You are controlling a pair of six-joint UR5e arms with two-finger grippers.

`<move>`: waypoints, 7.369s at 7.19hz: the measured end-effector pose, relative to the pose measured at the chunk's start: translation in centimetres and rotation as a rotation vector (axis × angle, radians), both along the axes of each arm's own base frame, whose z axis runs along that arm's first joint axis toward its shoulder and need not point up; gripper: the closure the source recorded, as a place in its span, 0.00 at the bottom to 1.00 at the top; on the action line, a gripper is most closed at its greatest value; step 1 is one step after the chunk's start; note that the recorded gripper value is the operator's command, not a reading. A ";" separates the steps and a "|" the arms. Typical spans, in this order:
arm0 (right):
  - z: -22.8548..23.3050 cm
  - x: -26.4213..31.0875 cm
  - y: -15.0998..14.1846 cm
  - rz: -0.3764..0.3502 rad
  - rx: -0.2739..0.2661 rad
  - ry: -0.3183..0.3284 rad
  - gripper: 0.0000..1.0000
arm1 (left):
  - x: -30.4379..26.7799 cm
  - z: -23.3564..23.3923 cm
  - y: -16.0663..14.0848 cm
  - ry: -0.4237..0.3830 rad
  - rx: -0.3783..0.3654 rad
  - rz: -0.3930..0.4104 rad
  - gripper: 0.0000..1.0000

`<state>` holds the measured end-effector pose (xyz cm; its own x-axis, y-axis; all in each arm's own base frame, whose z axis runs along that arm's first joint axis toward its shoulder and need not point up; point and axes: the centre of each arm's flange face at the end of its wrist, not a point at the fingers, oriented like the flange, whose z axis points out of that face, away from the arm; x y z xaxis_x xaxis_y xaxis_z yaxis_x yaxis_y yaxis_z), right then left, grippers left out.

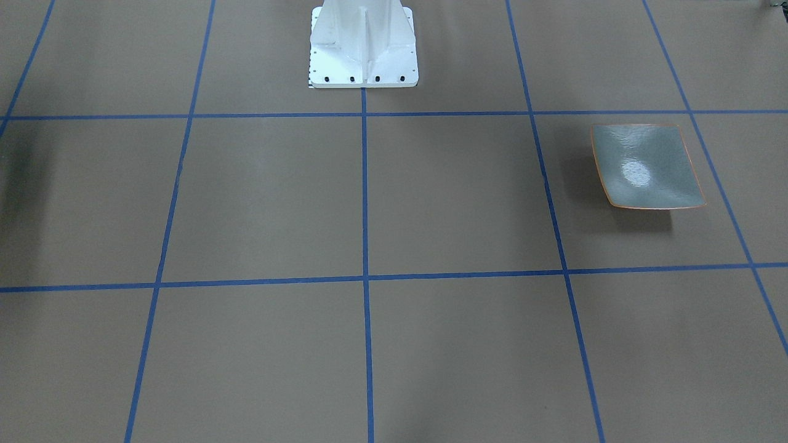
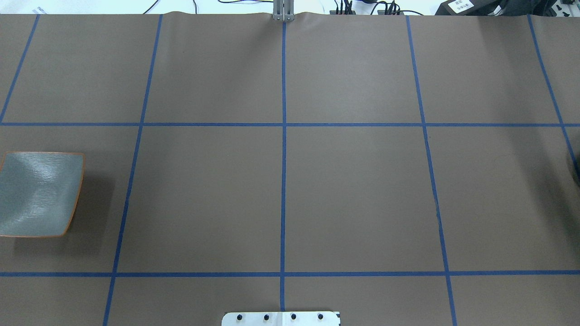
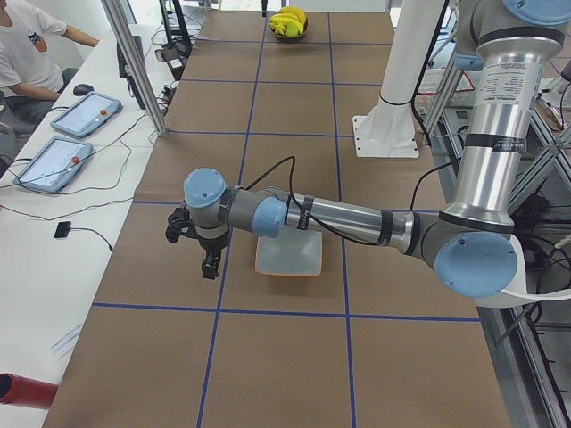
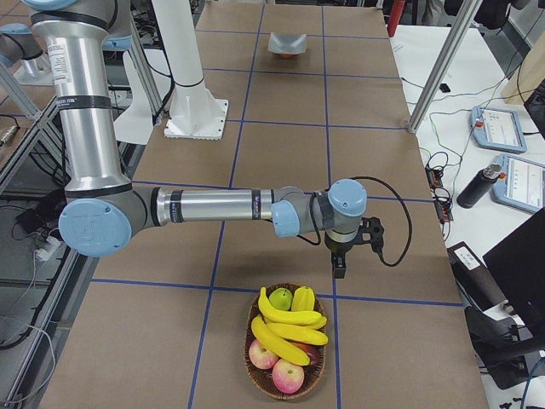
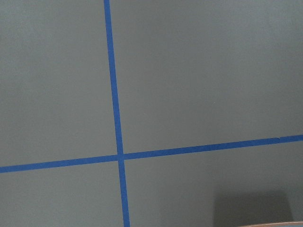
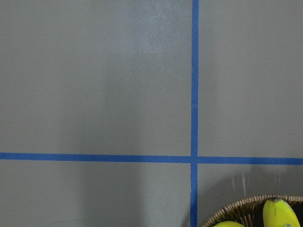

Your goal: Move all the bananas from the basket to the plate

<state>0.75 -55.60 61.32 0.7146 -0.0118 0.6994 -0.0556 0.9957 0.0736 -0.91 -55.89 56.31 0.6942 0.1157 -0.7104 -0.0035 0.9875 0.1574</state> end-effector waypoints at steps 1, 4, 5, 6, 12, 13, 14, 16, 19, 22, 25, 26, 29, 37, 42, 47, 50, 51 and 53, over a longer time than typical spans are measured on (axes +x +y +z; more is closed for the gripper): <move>0.1 0.0 0.1 0.000 -0.003 -0.001 0.00 | 0.1 -0.1 0.0 0.000 0.002 0.002 0.00; 0.7 0.0 0.5 0.000 -0.013 -0.001 0.00 | 0.4 0.5 0.4 -0.002 -0.011 0.003 0.00; 0.6 0.0 0.6 -0.001 -0.012 0.000 0.00 | 0.4 0.5 0.5 -0.001 -0.011 0.002 0.00; 0.6 0.0 0.6 -0.003 -0.010 -0.001 0.00 | 0.4 0.4 0.5 0.000 -0.009 0.003 0.00; 2.8 1.5 11.4 0.026 -0.017 0.010 0.00 | 0.4 -0.9 0.6 0.002 0.015 0.002 0.00; 4.6 2.9 14.4 0.058 -0.047 0.047 0.00 | 0.4 -1.2 0.7 0.002 0.022 0.001 0.00; 6.2 4.6 16.8 0.115 -0.086 0.072 0.00 | 0.4 -1.7 0.8 0.003 0.030 0.001 0.00; 9.9 6.2 20.2 0.213 -0.160 0.092 0.02 | 0.4 -2.1 0.8 0.004 0.039 0.002 0.00; 14.7 6.8 22.2 0.396 -0.154 0.048 0.02 | 0.4 -2.6 0.8 0.004 0.048 0.001 0.00; 16.6 6.8 23.1 0.464 -0.200 0.027 0.02 | 0.3 -2.8 0.9 0.003 0.052 0.000 0.00; 17.6 6.8 23.1 0.476 -0.210 0.020 0.02 | 0.2 -2.8 0.9 0.000 0.052 -0.002 0.00; 17.5 6.8 22.7 0.484 -0.214 0.015 0.03 | 0.2 -2.8 1.0 -0.001 0.051 -0.002 0.00; 18.0 6.7 22.7 0.493 -0.232 0.012 0.10 | 0.2 -2.7 1.0 -0.002 0.051 -0.002 0.00; 15.8 6.4 20.1 0.480 -0.194 -0.032 1.00 | 0.1 -2.0 1.6 -0.004 0.041 -0.003 0.00; 14.7 7.0 23.2 0.443 -0.164 -0.071 1.00 | 0.2 -2.0 1.7 -0.002 0.041 0.000 0.00; 12.1 7.7 23.9 0.420 -0.112 -0.113 1.00 | 0.2 -2.7 1.7 0.002 0.051 0.000 0.00; 6.3 6.7 21.9 0.365 -0.086 -0.209 1.00 | 0.3 -2.7 1.8 0.005 0.052 0.001 0.00; 4.2 6.0 20.0 0.347 -0.063 -0.222 1.00 | 0.3 -2.8 1.8 0.007 0.053 0.002 0.00; -1.0 2.1 14.8 0.276 -0.028 -0.264 1.00 | 0.6 -3.5 1.3 0.034 0.036 -0.007 0.00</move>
